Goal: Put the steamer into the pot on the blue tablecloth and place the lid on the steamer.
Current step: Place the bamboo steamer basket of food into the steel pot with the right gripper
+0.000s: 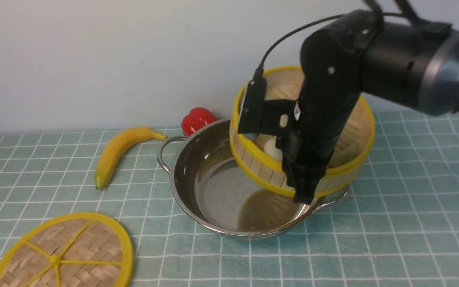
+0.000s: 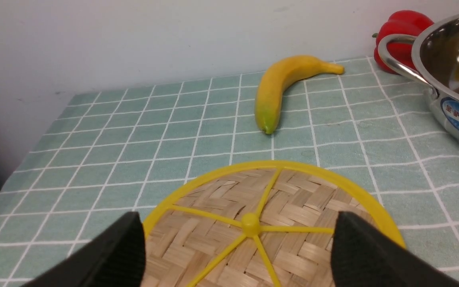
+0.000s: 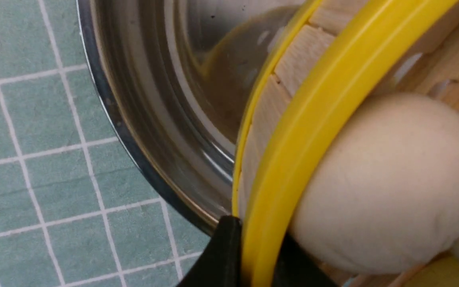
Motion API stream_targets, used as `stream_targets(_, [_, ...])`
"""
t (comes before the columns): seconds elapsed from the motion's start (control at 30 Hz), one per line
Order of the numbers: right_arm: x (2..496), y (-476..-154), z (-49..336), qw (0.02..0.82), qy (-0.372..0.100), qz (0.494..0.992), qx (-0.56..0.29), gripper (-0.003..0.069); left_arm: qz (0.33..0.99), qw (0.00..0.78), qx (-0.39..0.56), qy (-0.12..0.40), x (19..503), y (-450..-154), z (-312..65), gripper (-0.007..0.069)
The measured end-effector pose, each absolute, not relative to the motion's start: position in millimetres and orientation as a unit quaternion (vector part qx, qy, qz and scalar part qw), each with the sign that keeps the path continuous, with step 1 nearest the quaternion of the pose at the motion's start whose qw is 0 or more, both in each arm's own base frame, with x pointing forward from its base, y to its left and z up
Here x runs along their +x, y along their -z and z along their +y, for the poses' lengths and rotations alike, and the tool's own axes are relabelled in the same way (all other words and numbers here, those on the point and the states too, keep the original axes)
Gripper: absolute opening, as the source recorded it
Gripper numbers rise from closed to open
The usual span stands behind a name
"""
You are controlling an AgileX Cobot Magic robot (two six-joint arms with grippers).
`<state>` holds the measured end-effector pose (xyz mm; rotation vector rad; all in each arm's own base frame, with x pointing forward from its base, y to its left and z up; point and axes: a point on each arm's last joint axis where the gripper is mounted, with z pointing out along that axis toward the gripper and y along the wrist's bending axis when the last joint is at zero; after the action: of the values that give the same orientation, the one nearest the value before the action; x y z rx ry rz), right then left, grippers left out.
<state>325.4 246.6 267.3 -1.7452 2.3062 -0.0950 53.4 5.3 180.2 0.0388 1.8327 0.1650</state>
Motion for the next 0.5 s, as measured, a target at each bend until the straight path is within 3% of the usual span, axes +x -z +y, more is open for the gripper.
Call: stream_targets(0.5, [313.9,-267.5,277.7,0.133,0.037,0.748,-0.649,0.0061,0.792,0.606,0.017,-0.071,53.4,-180.2,5.3,0.0578])
